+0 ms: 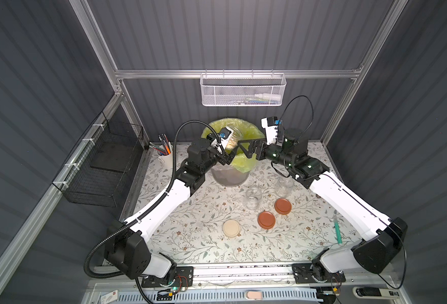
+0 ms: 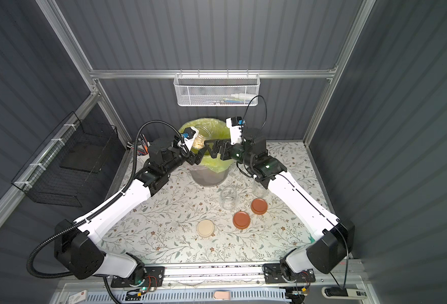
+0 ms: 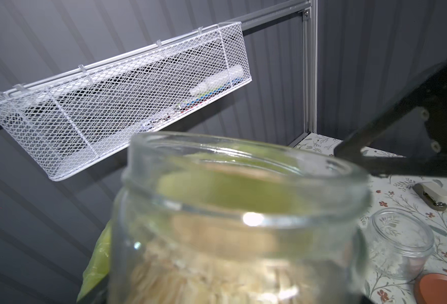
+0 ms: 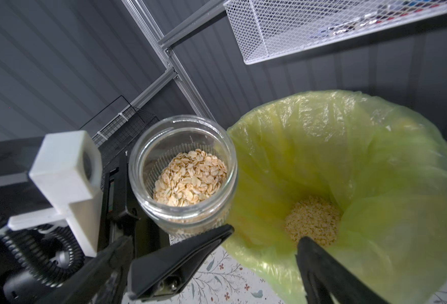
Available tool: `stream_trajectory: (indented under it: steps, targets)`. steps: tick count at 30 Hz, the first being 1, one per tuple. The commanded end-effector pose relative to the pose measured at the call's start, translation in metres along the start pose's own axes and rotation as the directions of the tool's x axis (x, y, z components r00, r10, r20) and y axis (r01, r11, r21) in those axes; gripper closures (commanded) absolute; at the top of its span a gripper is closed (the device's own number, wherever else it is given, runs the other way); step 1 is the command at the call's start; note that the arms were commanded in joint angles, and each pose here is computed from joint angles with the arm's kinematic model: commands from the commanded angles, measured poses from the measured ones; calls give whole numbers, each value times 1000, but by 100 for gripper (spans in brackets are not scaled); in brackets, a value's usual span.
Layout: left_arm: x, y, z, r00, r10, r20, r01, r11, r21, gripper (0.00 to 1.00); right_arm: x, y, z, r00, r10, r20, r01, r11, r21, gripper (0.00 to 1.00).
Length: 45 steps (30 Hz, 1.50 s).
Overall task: Empty expired oatmeal from jars
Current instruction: Pour the expired oatmeal into the trash bin.
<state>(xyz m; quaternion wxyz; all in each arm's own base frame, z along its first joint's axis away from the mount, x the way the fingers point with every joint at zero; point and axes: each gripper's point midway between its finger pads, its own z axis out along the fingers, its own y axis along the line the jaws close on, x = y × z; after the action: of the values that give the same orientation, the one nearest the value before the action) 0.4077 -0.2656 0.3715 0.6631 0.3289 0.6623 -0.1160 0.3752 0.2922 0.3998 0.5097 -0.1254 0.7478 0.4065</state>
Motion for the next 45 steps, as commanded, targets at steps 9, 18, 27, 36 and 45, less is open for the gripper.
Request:
stream_trajectory:
  steps: [9, 18, 27, 36, 45]
  targets:
    - [-40, 39, 14, 995, 20, 94, -20, 1000, -1, 89, -30, -8, 30, 991, 63, 120, -55, 996, -67, 2]
    - [-37, 48, 32, 997, 39, 71, -40, 999, 18, 89, -41, -10, 60, 984, 90, 151, -74, 991, -110, 1]
    - [-34, 45, 40, 997, 36, 65, -39, 998, 42, 90, -35, -16, 96, 985, 134, 111, -116, 981, -156, 2]
    - [-26, 50, 46, 999, 30, 45, -32, 999, 40, 90, -26, -16, 105, 978, 166, 128, -137, 968, -212, 3]
    - [-26, 43, 48, 998, 12, 55, -16, 997, 80, 90, -30, -17, 118, 982, 157, 109, -132, 969, -210, 5]
